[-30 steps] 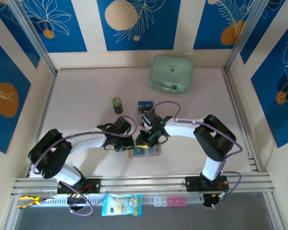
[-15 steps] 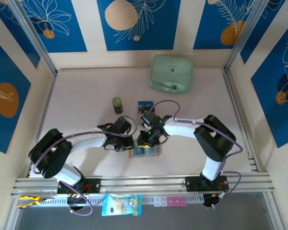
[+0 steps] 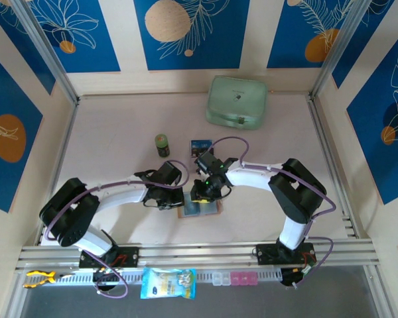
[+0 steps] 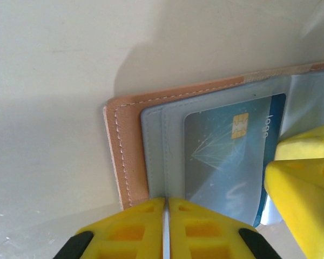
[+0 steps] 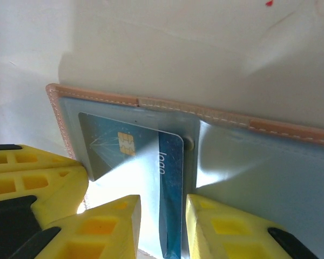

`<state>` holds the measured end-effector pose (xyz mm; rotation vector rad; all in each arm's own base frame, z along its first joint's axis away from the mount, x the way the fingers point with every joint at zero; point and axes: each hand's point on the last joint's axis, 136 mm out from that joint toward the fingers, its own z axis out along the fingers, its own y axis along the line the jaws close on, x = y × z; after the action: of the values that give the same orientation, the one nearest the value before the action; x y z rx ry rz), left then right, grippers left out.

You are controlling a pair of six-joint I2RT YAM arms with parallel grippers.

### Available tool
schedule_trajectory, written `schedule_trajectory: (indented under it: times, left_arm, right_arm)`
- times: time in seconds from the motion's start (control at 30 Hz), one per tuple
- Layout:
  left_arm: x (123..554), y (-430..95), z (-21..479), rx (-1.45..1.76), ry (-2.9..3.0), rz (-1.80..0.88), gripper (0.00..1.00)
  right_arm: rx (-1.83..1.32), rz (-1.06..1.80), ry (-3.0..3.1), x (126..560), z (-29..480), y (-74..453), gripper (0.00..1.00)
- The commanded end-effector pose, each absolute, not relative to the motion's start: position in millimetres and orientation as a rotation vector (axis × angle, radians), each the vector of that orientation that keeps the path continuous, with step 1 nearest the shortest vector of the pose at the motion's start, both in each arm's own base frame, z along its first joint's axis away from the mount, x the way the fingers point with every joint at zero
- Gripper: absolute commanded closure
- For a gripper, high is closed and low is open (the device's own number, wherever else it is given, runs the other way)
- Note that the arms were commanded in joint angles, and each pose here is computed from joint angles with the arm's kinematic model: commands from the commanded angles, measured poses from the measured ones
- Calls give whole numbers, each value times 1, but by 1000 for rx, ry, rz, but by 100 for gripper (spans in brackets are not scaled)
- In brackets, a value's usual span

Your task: Take the credit cards out of the card holder

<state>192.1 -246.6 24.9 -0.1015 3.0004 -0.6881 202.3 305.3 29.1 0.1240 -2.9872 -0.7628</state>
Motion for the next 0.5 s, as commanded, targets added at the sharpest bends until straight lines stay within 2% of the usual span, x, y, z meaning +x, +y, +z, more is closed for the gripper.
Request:
schedule_trajectory:
  times: [0.0, 0.47]
  left_arm:
    - [194, -244, 37, -78, 2992, -680, 90]
    - [193, -255, 47, -66, 2978, -774, 90]
  right_arm:
    - [122, -797, -2989, 200, 40, 303, 71]
    - [55, -885, -2930, 193, 30, 302, 75]
